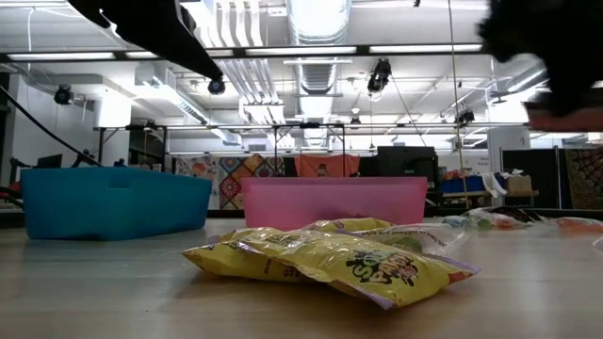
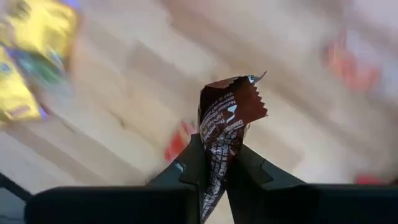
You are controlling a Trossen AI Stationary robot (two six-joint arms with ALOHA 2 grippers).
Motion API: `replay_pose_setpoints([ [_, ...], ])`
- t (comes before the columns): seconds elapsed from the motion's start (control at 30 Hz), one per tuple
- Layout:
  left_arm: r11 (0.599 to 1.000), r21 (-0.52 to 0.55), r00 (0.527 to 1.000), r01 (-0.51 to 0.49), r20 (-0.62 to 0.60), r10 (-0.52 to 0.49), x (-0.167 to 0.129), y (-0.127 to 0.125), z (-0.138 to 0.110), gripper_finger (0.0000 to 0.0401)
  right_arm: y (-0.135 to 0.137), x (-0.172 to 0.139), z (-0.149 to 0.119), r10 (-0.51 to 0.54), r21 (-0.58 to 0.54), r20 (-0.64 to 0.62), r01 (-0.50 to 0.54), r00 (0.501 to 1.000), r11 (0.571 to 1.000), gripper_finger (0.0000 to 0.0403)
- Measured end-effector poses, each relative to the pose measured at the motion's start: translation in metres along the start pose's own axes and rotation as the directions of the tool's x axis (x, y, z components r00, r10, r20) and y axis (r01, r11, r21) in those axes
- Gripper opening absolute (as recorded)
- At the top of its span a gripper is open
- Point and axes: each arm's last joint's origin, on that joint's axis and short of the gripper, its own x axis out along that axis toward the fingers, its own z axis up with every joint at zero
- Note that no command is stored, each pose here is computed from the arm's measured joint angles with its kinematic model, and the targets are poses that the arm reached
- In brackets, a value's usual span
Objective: Sort candy
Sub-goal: Put the brown chocolate bar into the red bin
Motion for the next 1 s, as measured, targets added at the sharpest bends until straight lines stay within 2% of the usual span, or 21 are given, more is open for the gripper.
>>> replay_pose_setpoints([
  [0.17, 1.0, 0.017, 1.0, -0.007, -0.028, 0.007, 0.0, 0.001, -0.003, 0.0083, 0.008, -0.005, 0.051, -0.009, -0.176, 0.104, 0.027, 0.995, 0.984, 0.0038],
  [0.33, 1.0, 0.02, 0.998, -0.013, -0.056, 0.014, -0.001, 0.002, -0.006, 0.0083, 0.017, -0.006, 0.104, -0.035, -0.375, 0.189, 0.105, 0.981, 0.921, 0.0038],
  [0.4, 1.0, 0.02, 0.998, -0.015, -0.066, 0.017, -0.001, 0.003, -0.007, 0.0083, 0.023, -0.005, 0.126, -0.024, -0.456, 0.224, 0.127, 0.974, 0.881, 0.0038],
  [0.57, 1.0, 0.011, 0.997, -0.019, -0.08, 0.02, -0.006, 0.007, -0.009, 0.0083, 0.037, 0.003, 0.179, 0.034, -0.656, 0.32, 0.195, 0.947, 0.729, 0.0038],
  [0.7, 1.0, -0.012, 0.996, -0.026, -0.09, 0.025, -0.012, 0.012, -0.01, 0.0083, 0.047, 0.017, 0.219, 0.076, -0.75, 0.393, 0.272, 0.916, 0.602, 0.0038],
  [0.8, 0.999, -0.032, 0.995, -0.031, -0.1, 0.028, -0.015, 0.014, -0.011, 0.0083, 0.051, 0.033, 0.245, 0.082, -0.787, 0.423, 0.322, 0.902, 0.526, 0.0038],
  [0.87, 0.998, -0.05, 0.993, -0.036, -0.111, 0.031, -0.016, 0.015, -0.012, 0.0083, 0.052, 0.043, 0.258, 0.063, -0.806, 0.421, 0.341, 0.905, 0.484, 0.0038],
  [1.0, 0.996, -0.079, 0.989, -0.051, -0.14, 0.04, -0.018, 0.017, -0.016, 0.0083, 0.048, 0.057, 0.28, 0.031, -0.814, 0.415, 0.356, 0.909, 0.46, 0.0038],
])
